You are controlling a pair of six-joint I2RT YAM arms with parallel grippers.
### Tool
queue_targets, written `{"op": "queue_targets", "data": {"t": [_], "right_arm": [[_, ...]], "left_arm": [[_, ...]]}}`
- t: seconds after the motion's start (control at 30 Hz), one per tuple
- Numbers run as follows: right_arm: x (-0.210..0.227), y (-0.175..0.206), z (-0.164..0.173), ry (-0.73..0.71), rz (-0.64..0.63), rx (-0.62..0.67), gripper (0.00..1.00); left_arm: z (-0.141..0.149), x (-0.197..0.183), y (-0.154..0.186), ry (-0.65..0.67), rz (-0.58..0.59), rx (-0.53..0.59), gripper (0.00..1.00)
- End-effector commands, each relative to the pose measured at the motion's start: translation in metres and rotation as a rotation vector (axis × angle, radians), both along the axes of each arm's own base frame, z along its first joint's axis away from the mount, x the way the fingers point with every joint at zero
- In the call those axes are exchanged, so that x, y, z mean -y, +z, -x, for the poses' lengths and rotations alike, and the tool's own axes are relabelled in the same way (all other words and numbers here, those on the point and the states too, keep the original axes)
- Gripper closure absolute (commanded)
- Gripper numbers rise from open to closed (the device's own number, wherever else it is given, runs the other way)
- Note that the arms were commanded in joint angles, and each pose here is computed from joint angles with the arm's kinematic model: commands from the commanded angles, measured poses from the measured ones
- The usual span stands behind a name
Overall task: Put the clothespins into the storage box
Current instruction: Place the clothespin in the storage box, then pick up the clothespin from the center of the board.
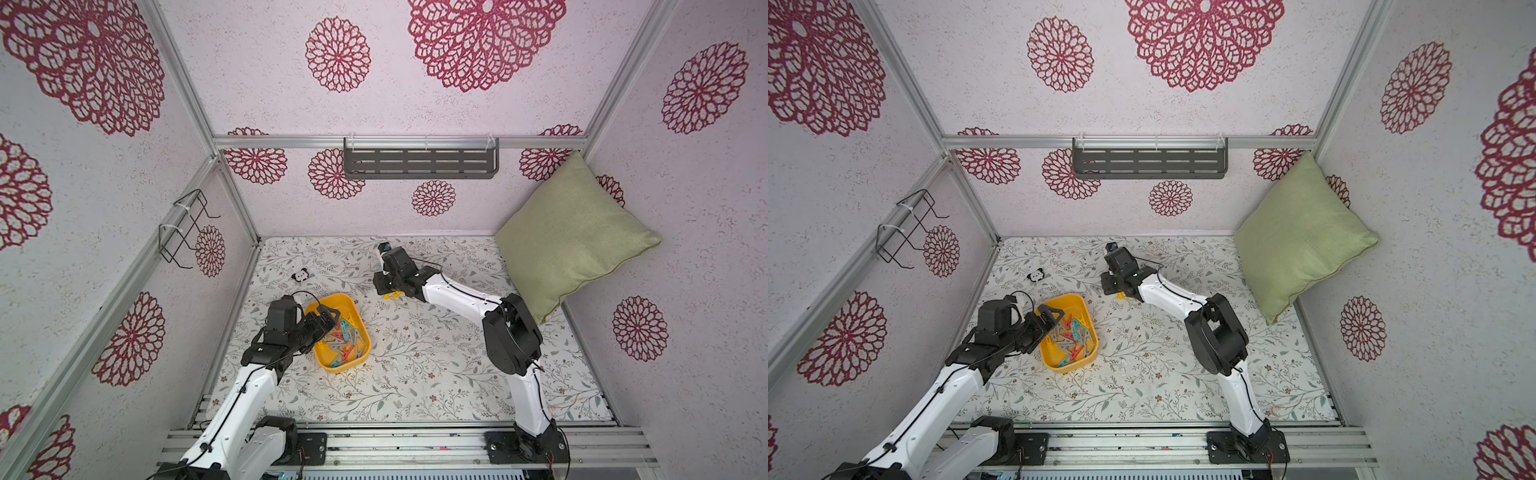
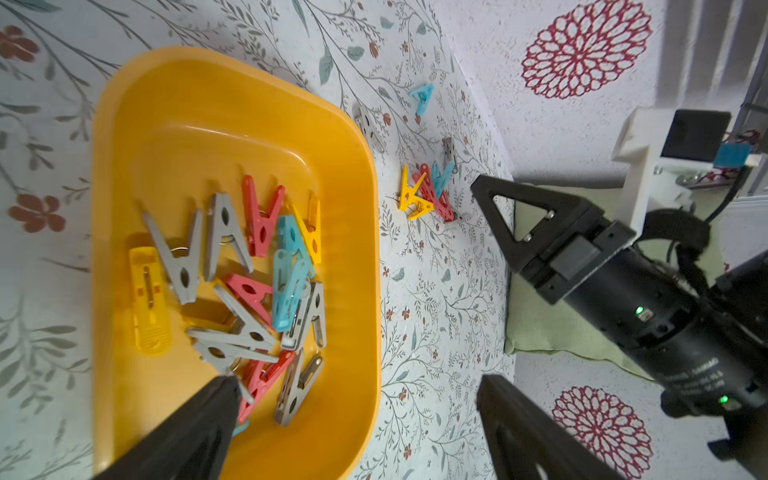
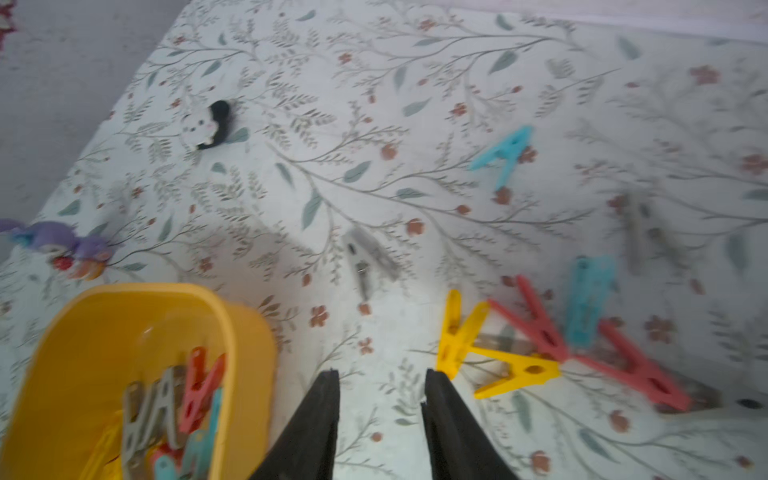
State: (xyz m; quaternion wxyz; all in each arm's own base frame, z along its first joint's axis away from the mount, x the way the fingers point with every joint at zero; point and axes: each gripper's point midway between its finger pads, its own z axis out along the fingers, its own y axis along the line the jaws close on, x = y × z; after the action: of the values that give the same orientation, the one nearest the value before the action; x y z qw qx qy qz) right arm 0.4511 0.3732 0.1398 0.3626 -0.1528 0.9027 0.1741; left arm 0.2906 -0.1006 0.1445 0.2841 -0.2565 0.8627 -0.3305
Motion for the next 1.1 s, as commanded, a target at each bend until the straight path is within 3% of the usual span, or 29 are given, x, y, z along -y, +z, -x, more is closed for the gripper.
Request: {"op": "queue_targets", "data": {"t": [0.0,0.2,0.63,1.0,1.07], "right_arm": [[0.036,0.009,-0.026,-0.086,0.063,0.051,0.57],[0.063,-0.025,-0.060,-0.141,0.117,0.005,0.55],[0.053,-0.071,-0.092,-0.138,0.171,-0.055,0.50],[0.056,-0.076,-0.098,-0.161,0.191,-0.058,0.76],[0.056,-0.074,-0.098,-0.162,0.191,-0.057,0.76]], "left_arm": [[-0.019,0.013,0.019,-0.005,0.002,0.075,0.03],[-0.031,0.039,0.017,-0.062,-0.010,0.073,0.03],[-0.041,0.062,0.003,-0.113,-0.022,0.044,0.03],[-0.039,0.062,0.000,-0.117,-0.022,0.038,0.03],[-0.038,0.063,-0.001,-0.117,-0.020,0.036,0.03]]}}
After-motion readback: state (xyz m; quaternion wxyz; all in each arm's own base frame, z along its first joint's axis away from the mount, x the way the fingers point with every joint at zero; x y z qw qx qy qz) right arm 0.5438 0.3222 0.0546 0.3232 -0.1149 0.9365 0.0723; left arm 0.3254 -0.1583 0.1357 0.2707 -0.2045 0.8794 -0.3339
